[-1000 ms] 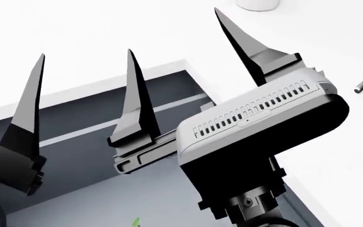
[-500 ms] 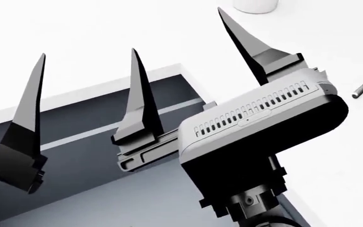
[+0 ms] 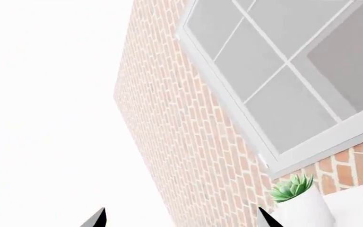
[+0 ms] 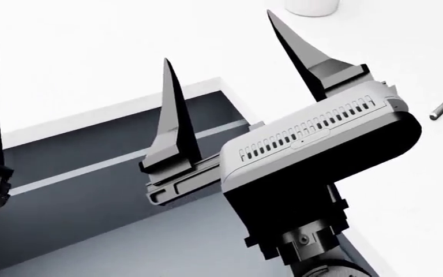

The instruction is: Close the left drawer.

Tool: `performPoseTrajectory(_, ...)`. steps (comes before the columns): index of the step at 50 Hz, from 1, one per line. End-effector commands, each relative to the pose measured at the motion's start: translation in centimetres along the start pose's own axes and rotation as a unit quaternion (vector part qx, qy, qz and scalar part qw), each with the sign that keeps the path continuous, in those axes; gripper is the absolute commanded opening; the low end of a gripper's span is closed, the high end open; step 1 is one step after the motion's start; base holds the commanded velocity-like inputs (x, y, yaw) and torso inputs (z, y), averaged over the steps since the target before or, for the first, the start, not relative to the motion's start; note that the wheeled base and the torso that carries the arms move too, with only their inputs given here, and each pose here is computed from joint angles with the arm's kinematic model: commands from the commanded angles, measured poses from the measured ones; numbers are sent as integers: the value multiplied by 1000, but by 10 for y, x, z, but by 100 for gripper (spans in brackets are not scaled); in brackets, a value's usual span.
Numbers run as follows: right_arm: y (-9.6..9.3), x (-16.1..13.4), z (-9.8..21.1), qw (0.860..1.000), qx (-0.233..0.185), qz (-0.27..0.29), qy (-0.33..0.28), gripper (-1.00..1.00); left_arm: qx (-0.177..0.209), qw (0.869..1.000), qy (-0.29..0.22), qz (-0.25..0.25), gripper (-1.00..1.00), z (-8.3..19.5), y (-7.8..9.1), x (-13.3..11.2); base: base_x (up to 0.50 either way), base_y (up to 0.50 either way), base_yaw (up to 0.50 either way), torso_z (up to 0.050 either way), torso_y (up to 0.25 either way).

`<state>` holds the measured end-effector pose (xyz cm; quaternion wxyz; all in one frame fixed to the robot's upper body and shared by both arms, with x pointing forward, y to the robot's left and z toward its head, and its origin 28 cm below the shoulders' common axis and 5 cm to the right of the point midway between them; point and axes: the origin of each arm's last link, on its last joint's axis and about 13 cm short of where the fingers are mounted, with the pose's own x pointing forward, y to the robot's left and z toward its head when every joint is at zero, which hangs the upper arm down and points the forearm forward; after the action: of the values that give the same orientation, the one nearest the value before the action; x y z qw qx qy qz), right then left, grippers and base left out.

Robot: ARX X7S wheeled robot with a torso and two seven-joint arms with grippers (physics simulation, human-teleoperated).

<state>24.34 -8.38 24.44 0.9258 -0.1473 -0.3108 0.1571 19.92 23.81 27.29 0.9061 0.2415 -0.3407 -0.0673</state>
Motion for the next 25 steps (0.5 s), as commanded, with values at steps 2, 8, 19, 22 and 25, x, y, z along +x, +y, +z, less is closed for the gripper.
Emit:
performPoseTrajectory(2, 0, 3, -3, 1000, 1, -2, 2, 100, 91, 986, 76, 118, 100, -10, 45, -33, 0, 0, 0, 0, 0)
performPoseTrajectory(8, 0, 2, -3, 1000, 0, -2, 1, 100, 154, 947, 189, 211, 100, -31, 81, -90, 0, 0, 0, 0, 0)
performPoseTrajectory(19, 7, 3, -9, 1000, 1, 3, 9, 100, 208, 892, 280, 289, 100, -65, 95, -194, 0, 0, 0, 0, 0)
performPoseTrajectory(22, 7, 3, -10, 1000, -2, 3, 11, 100, 210, 880, 307, 296, 100, -82, 92, -213, 0, 0, 0, 0, 0)
performPoseTrajectory(25, 6, 3, -11, 1000, -5, 2, 13, 100, 213, 869, 335, 294, 100, -107, 82, -233, 0, 0, 0, 0, 0)
